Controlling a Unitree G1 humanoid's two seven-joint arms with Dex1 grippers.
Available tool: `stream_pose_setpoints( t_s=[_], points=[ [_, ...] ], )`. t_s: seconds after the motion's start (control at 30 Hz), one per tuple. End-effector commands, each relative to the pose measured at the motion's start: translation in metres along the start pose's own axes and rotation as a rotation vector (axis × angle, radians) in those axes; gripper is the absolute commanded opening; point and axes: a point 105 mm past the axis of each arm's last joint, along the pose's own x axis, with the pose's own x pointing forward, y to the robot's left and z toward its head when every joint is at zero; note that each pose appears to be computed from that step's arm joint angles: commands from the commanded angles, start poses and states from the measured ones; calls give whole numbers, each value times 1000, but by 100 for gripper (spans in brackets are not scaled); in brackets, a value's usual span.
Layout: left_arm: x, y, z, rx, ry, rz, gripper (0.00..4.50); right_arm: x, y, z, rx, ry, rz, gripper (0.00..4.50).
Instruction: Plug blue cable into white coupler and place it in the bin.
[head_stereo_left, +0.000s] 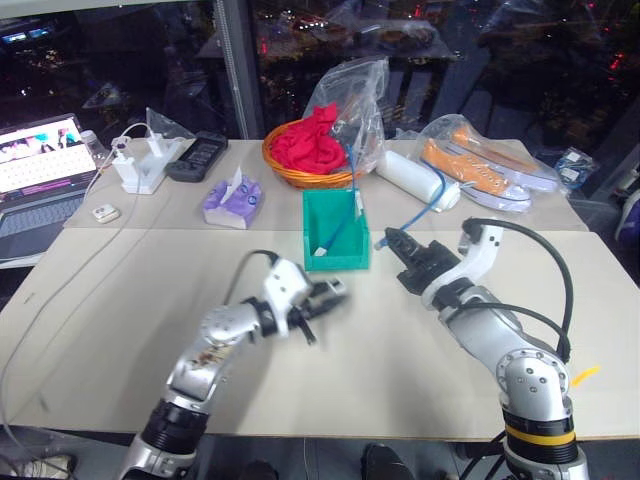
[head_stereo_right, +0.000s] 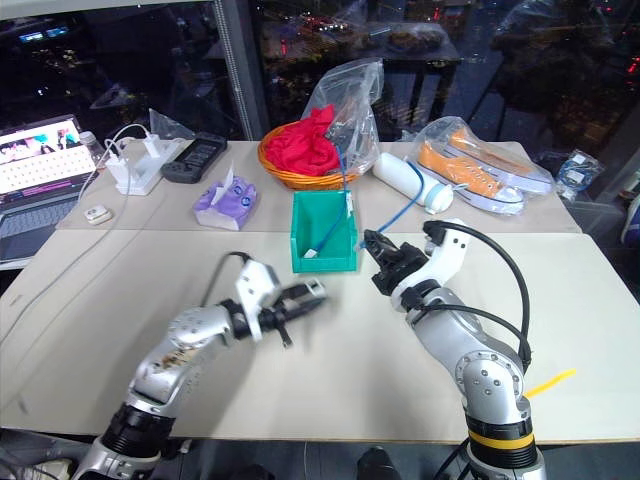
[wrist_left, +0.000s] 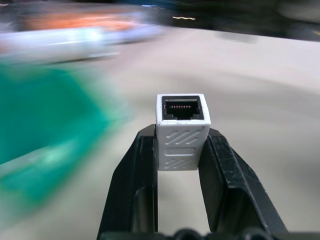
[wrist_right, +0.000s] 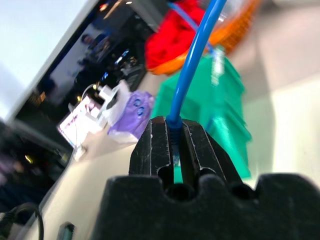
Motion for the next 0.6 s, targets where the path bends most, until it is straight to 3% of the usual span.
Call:
stream_pose_setpoints(
  t_s=[0.03, 0.27, 0.6],
  points=[
    [8, 9, -10, 13, 13, 12, 65, -10, 15, -5, -99, 14, 62, 0],
    [20, 23, -28, -27, 74, 74, 65, -25, 2, -31, -349, 105, -70, 0],
    [30, 10, -25, -85, 53, 67, 65, -27, -9, -45, -359, 120, -193, 0]
  ],
)
